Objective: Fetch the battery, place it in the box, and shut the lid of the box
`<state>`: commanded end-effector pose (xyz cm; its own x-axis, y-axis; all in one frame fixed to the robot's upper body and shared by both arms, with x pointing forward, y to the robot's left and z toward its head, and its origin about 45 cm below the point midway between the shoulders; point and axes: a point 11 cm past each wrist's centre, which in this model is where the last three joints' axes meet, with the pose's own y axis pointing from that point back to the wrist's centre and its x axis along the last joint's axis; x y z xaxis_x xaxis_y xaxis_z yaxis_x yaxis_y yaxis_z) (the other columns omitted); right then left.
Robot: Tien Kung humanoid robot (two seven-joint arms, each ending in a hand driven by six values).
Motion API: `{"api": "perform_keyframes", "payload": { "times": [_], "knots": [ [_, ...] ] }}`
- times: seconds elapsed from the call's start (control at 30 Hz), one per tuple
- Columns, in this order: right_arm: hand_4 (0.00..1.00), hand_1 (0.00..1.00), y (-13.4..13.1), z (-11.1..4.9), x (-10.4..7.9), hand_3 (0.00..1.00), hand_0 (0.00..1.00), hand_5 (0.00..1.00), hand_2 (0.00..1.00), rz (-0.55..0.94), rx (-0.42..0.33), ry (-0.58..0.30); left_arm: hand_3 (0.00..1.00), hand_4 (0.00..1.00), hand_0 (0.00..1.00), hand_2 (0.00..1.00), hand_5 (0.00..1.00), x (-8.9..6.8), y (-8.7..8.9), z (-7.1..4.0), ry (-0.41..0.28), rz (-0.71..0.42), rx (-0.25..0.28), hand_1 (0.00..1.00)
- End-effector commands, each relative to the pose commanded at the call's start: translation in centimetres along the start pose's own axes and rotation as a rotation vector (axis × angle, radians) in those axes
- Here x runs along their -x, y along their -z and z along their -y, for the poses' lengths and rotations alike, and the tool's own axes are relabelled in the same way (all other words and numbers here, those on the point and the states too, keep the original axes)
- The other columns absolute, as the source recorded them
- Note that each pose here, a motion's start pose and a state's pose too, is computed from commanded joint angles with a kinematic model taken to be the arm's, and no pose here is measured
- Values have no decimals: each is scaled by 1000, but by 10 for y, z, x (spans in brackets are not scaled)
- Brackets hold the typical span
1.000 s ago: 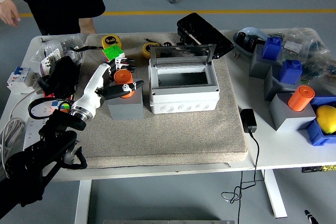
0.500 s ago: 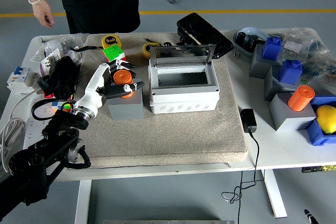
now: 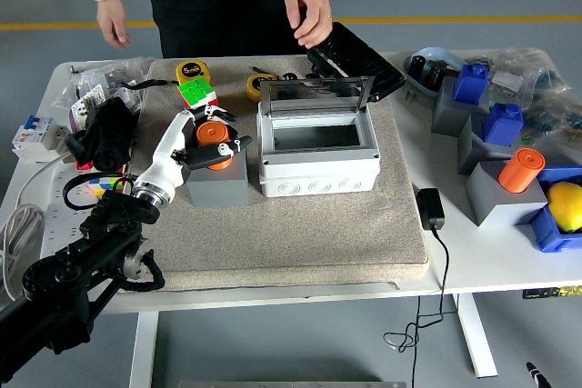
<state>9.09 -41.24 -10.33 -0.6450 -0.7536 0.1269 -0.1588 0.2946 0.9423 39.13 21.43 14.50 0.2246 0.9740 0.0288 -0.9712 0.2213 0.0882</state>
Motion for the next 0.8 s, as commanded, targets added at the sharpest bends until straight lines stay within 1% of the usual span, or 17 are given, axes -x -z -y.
{"api": "perform_keyframes", "payload": {
  "times": [0.17,0.2,0.37,0.4,0.57,0.6,0.77,0.8],
  "knots": [
    [998,667,0,0,0,597,726,622,655,-1,1,0,282,701,393,297,2,0,1,1,-2,-11,-4,321],
    [998,667,0,0,0,597,726,622,655,-1,1,0,207,403,223,226,2,0,1,1,-1,-13,-4,223],
    [998,667,0,0,0,597,726,622,655,-3,-1,0,207,403,223,226,2,2,0,2,1,-16,-3,223],
    [998,667,0,0,0,597,726,622,655,-3,-1,0,194,325,166,205,2,2,0,2,2,-16,-4,196],
    [998,667,0,0,0,597,726,622,655,-3,-2,-1,194,325,166,205,2,4,1,3,7,-16,-9,196],
    [998,667,0,0,0,597,726,622,654,-3,-1,-1,192,213,163,184,2,4,1,3,8,-16,-9,174],
    [998,667,1,0,0,597,726,622,654,-2,-4,-3,192,213,163,184,2,4,-1,3,6,-16,-2,174],
    [998,667,1,0,0,597,726,622,655,-2,-4,-3,198,196,157,170,2,5,-2,3,7,-16,0,147]
  ]
}}
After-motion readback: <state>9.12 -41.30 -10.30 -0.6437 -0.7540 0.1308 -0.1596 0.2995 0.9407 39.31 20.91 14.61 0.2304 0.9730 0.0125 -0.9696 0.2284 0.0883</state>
